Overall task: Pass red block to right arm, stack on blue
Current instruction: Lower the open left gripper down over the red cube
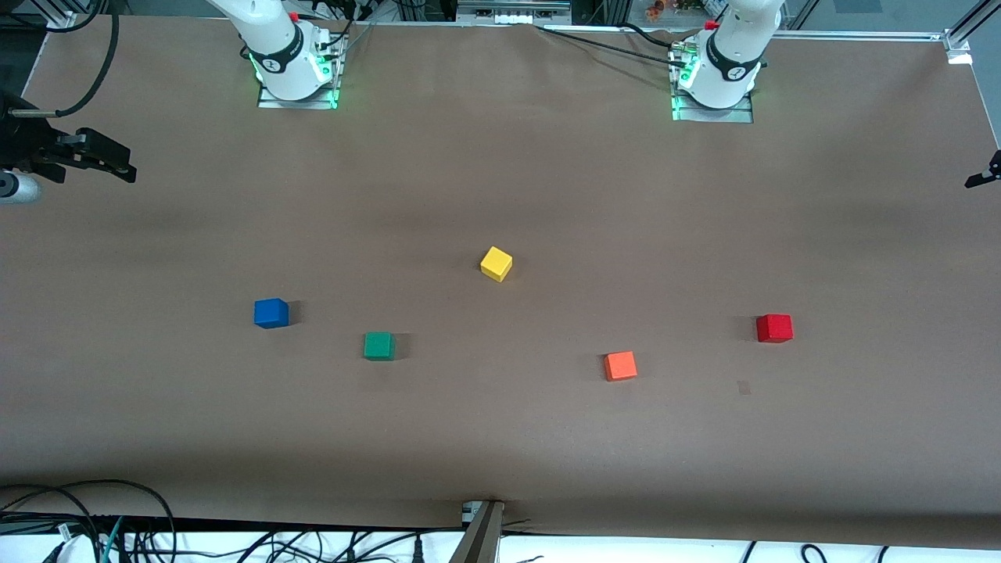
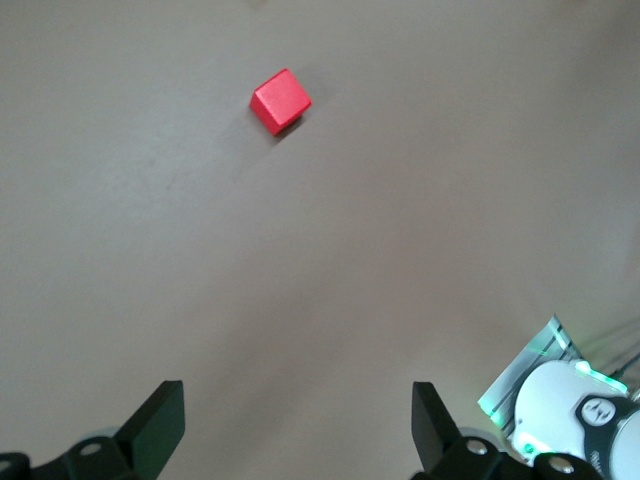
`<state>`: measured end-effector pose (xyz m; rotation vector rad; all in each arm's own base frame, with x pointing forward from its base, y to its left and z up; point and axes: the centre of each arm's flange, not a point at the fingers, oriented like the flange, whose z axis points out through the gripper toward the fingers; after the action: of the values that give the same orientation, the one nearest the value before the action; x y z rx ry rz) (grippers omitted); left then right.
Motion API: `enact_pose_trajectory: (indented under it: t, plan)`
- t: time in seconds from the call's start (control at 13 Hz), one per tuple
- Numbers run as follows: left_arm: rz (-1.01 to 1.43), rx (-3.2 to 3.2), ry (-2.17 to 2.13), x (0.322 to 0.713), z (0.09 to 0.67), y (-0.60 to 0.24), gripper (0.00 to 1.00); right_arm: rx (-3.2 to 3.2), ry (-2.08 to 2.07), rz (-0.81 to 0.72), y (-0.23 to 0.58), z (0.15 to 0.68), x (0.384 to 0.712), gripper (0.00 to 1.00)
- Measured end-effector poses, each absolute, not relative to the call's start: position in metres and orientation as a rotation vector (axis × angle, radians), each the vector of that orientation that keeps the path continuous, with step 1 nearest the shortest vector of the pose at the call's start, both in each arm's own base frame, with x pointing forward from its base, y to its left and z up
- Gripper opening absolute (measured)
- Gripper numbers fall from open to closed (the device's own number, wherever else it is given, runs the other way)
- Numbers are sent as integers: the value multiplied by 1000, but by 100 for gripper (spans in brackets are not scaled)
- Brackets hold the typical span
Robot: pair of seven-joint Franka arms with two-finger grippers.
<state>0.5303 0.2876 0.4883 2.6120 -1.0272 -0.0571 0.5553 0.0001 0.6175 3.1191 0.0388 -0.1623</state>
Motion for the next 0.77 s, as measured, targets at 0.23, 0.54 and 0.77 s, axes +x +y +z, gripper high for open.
enact_pose_trajectory:
  t: [0.23, 0.54, 0.77]
  plan:
    - [73, 2424, -1234, 542, 442, 312, 100, 3119, 38, -162, 0, 618, 555, 100]
    - [232, 2208, -1395, 560, 376, 319, 100, 3119, 37, -160, 0, 618, 556, 100]
    - [382, 2046, -1402, 560, 308, 332, 100, 3119, 37, -160, -1, 618, 556, 100]
